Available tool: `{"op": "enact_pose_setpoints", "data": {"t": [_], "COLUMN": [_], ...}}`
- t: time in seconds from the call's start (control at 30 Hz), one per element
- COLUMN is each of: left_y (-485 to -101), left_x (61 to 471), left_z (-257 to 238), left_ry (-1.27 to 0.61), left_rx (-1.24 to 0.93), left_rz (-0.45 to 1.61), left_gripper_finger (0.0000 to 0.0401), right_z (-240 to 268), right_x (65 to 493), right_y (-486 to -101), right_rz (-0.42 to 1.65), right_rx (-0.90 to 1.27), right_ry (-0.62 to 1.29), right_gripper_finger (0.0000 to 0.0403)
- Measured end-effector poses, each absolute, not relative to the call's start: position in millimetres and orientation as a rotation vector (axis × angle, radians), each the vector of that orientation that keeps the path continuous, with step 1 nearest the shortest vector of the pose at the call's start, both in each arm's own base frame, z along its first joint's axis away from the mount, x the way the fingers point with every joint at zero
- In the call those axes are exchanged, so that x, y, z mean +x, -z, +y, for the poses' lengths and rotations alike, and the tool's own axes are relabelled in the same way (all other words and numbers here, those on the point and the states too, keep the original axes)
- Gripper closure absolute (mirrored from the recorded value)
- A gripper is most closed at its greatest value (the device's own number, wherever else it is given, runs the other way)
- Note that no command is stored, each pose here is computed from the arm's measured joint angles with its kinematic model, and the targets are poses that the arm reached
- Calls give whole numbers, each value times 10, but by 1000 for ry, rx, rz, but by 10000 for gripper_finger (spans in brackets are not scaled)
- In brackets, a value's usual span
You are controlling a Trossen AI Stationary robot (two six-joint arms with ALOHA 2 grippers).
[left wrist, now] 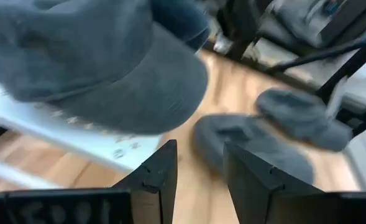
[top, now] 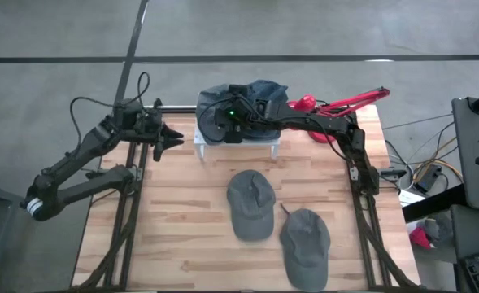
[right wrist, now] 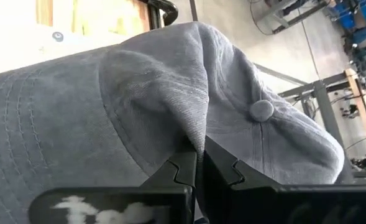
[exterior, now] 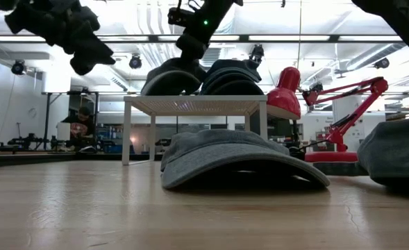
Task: Pick & Place hat
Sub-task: Put the top right gray cap on the shelf
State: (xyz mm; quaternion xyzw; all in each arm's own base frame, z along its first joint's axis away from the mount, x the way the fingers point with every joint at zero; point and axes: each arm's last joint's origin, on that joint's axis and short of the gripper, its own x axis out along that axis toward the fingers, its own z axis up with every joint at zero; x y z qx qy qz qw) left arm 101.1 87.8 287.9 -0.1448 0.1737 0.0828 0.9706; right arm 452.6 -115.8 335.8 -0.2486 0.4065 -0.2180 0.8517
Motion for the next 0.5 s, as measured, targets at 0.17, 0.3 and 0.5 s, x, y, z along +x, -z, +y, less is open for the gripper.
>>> {"op": "enact_pose_setpoints", "data": {"t": [0.17,0.3,0.5], "left_y": [-2791,-2716,-2610], "left_x": [998,975,923], "left_z": [835,801,741], "left_ry": [-110,-85,-78], "left_rx": [-338,-372,-409], "left_rz": [187,67,14], "left_gripper_finger": [277,277,277], "right_z": [-1158,-1157,-1132], "right_x": [4527,4527,4533], "right_y": [-3327,-3320,-3327], "right_rz": [853,847,836], "right_rx": [-490,-464,-441], "right_ry": [472,483,490], "right_gripper_finger": [395,395,395]}}
